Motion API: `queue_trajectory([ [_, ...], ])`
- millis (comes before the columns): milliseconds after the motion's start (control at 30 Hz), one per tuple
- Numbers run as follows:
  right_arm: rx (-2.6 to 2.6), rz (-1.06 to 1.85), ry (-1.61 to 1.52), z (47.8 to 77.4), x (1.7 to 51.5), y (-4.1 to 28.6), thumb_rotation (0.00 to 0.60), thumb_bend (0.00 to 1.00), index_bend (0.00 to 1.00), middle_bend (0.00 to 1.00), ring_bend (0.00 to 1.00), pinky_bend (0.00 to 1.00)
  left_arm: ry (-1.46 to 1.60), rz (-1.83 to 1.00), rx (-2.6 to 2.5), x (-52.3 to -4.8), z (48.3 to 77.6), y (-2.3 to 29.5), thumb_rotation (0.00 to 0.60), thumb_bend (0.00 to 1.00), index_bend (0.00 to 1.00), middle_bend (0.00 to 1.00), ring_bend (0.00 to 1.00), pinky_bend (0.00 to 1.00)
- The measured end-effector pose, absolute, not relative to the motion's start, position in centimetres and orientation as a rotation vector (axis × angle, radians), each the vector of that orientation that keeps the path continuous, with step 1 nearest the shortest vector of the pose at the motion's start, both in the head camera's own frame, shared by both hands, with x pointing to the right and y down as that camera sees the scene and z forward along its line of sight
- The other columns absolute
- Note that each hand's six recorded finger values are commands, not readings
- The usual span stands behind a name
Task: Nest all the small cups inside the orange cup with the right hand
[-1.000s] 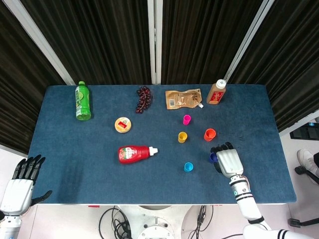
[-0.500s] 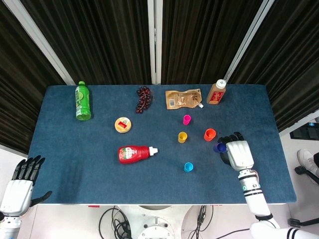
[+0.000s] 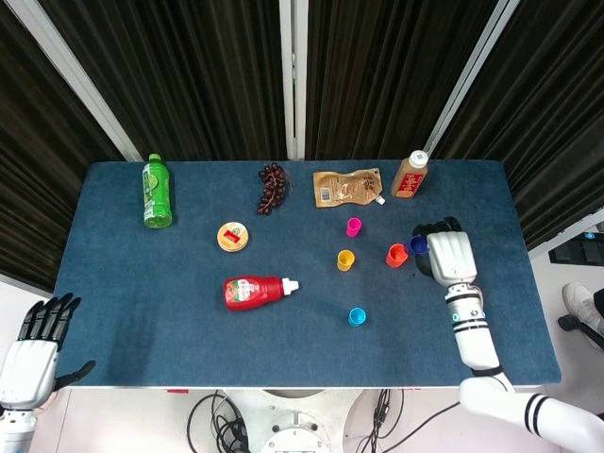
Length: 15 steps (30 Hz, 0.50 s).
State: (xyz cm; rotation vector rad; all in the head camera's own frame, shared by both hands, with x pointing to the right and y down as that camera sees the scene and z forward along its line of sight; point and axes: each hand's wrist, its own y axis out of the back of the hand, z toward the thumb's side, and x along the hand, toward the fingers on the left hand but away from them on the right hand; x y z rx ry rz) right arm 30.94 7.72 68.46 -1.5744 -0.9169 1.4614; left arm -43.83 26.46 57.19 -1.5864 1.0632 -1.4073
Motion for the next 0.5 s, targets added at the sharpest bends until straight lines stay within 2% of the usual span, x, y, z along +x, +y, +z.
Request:
queue_trajectory([
  [400,-1.615,1.488,-0.852,70.6,28.8,7.9,0.600,0.30,0.44,0.45,0.31,0.20,1.075,-1.409,-1.588,-44.2,57.2,26.0,0.600,0.10,0.01,0.00,0.00,0.00],
  [500,-1.613,1.503,-0.838,70.7,28.9,8.1,0.600,0.27,0.36,0.43,0.26,0.19,1.071,-1.413,-1.590,-44.3,57.3,26.1,0.600,0.10,0.01,0.00,0.00,0.00],
])
